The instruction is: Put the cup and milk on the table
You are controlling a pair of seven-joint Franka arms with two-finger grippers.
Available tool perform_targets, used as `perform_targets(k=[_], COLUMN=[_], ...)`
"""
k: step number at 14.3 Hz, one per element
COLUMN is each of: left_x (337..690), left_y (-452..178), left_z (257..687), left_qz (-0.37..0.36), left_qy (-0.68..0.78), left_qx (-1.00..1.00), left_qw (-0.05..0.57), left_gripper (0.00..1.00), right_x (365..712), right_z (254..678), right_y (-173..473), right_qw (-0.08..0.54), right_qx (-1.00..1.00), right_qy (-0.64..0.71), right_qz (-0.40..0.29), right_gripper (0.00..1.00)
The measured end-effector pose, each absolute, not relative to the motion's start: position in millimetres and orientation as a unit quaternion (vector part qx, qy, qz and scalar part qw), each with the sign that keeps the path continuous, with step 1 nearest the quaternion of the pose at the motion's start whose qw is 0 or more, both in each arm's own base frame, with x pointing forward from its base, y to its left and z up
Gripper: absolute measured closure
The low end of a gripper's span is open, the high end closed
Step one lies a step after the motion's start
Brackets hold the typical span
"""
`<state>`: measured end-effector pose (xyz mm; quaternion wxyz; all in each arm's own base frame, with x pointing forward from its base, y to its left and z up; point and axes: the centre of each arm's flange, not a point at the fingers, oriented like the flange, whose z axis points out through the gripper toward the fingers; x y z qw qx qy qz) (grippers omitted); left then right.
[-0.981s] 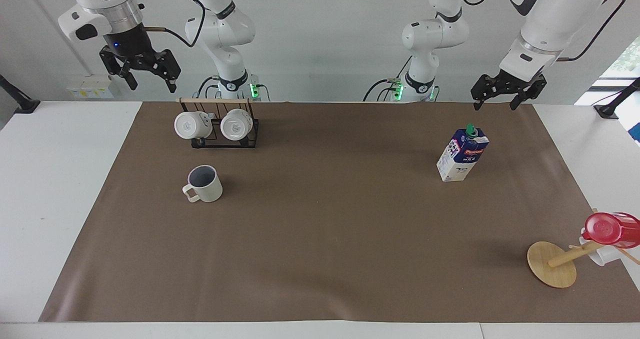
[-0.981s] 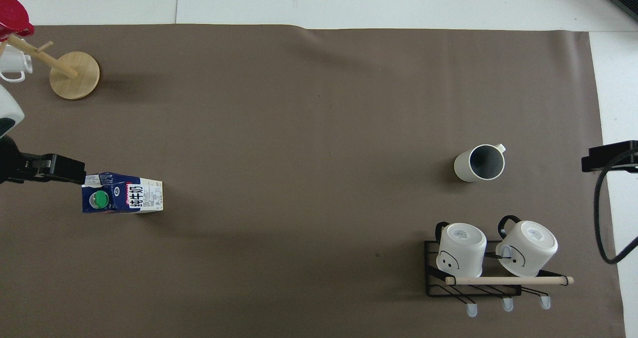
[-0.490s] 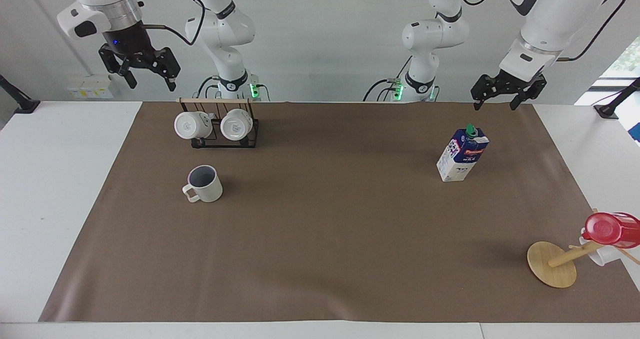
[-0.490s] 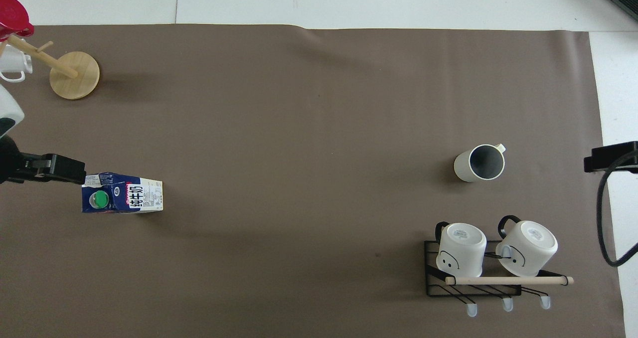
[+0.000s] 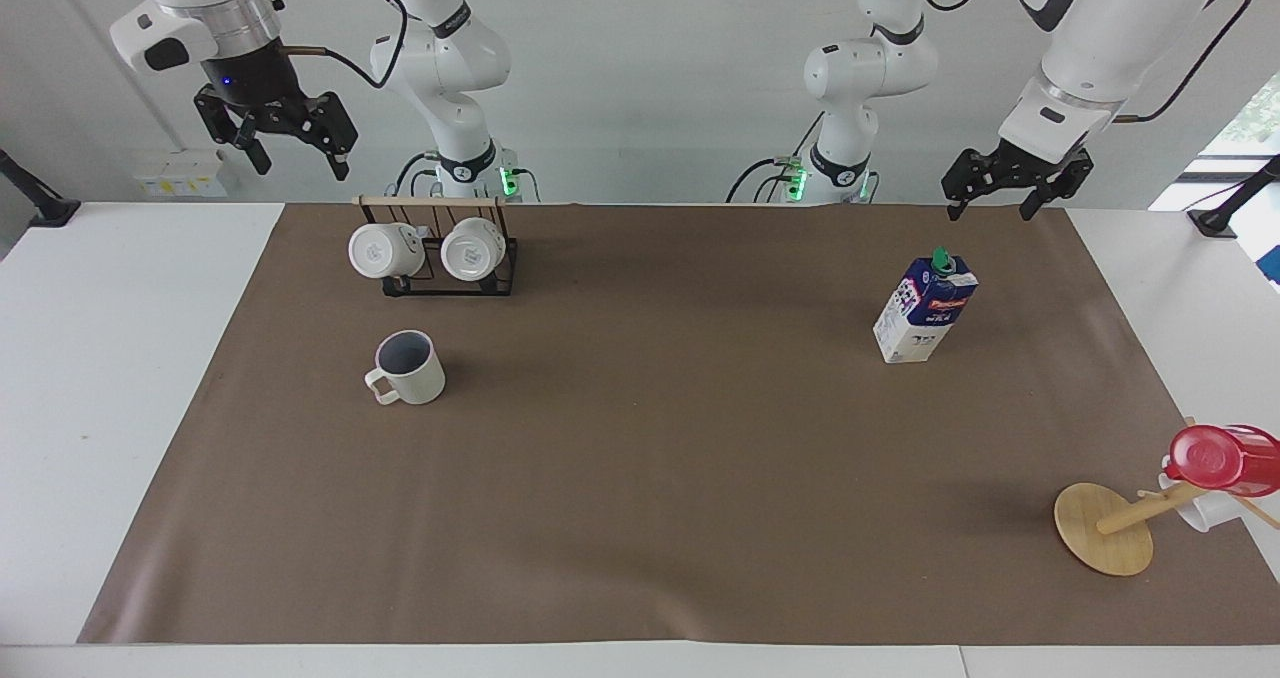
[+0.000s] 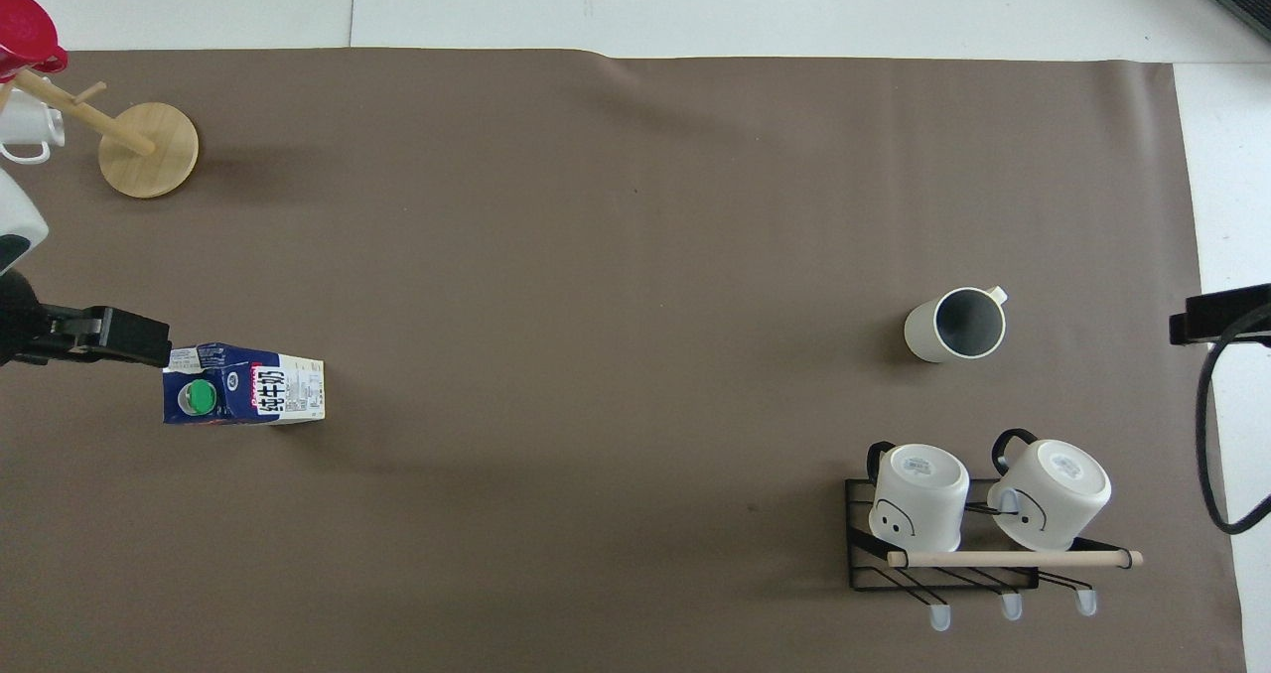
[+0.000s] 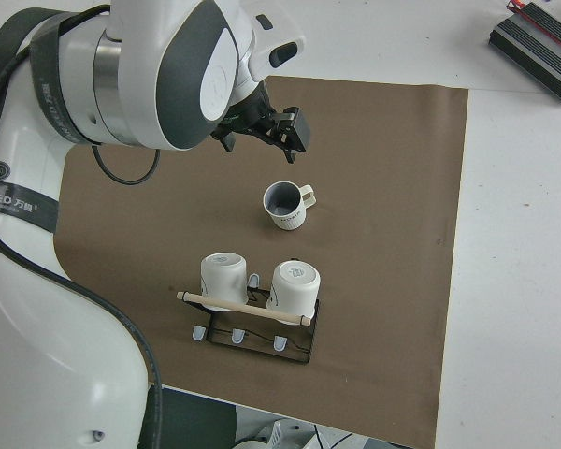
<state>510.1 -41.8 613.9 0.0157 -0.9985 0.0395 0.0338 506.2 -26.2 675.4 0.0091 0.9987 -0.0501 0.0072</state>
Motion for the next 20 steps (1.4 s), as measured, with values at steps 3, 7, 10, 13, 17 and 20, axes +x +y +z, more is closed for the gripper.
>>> perform_targets(k=[3, 7, 10, 13, 17, 20], left_x=[510.1, 510.1, 510.1, 510.1, 510.1, 510.1], left_y=[-41.8, -41.8, -41.8, -41.8, -41.8, -41.8], left_z=[613.9, 613.9, 613.9, 613.9, 613.9, 613.9], left_qz=[0.034, 0.034, 0.034, 0.034, 0.034, 0.034], left_qy=[0.039, 0.039, 0.039, 0.039, 0.039, 0.039], left_qx=[-0.999, -0.999, -0.999, -0.999, -0.999, -0.999], left_qw=[0.016, 0.016, 0.016, 0.016, 0.016, 0.016], left_gripper=[0.00, 0.00, 0.00, 0.00, 0.00, 0.00], right_x=[507.7, 508.4, 508.4, 508.4, 508.4, 508.4], right_z=[673.9, 673.1, 672.9, 672.4, 672.1, 672.0], right_y=[-25.5, -20.8, -20.8, -20.8, -20.8, -20.8], right_qw=[0.010, 0.010, 0.010, 0.010, 0.010, 0.010], right_qx=[0.999, 0.999, 0.999, 0.999, 0.999, 0.999], right_qy=[-0.050, -0.045, -0.045, -0.045, -0.045, -0.045], right_qz=[0.006, 0.005, 0.005, 0.004, 0.004, 0.004], right_gripper=[0.00, 0.00, 0.00, 0.00, 0.00, 0.00])
